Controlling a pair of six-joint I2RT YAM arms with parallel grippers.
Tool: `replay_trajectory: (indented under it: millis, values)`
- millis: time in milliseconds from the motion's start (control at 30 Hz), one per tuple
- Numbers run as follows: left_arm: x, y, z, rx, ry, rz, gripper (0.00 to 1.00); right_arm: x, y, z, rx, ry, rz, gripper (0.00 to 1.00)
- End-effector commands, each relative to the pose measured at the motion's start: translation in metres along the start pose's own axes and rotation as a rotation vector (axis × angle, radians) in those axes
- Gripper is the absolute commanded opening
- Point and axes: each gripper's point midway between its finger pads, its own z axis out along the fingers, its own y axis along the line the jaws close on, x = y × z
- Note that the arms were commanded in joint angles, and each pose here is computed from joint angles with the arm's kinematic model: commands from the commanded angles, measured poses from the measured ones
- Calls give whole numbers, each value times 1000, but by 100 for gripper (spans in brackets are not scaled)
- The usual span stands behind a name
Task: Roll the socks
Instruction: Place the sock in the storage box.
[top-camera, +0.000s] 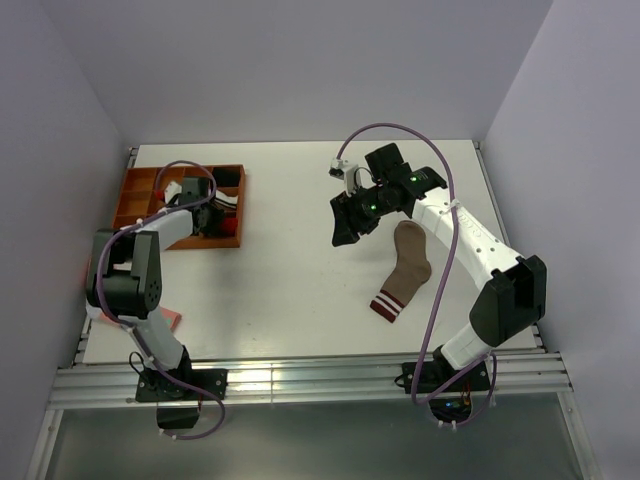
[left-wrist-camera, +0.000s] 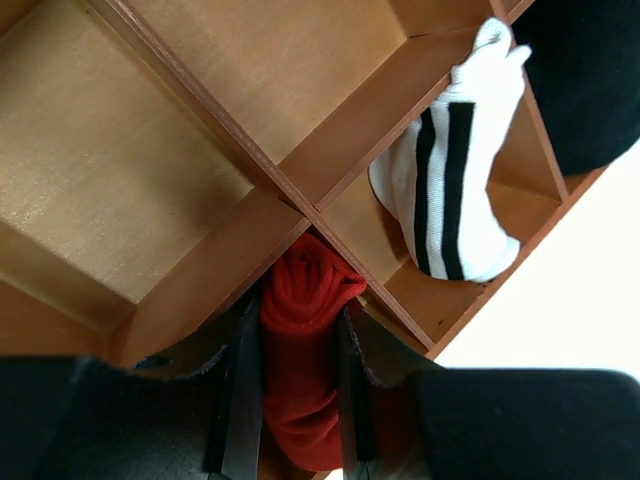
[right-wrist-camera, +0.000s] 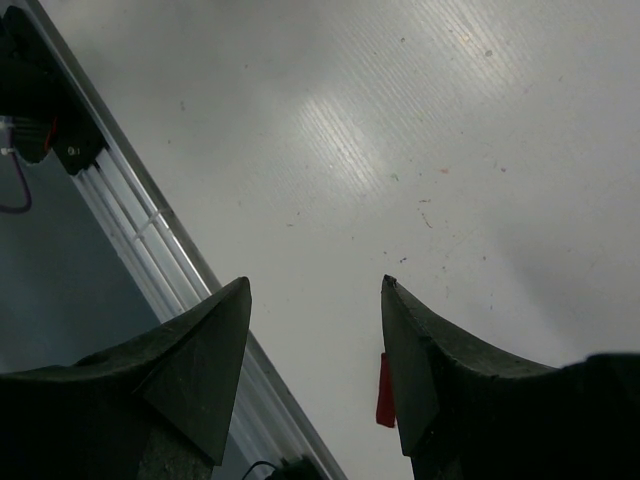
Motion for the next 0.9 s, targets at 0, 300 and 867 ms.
replay_trajectory:
  millis: [0,300,867]
  values:
    - [26,80,7,-301,70,106,0,-4,1,-3,-9,-24,-18,62]
    - [30,83,9,-380,48,147,0,-2,1,-2,-9,-21,-16,62]
    - [20,76,-2,-484,-23,172,19,1,3,-5,-9,-18,-18,62]
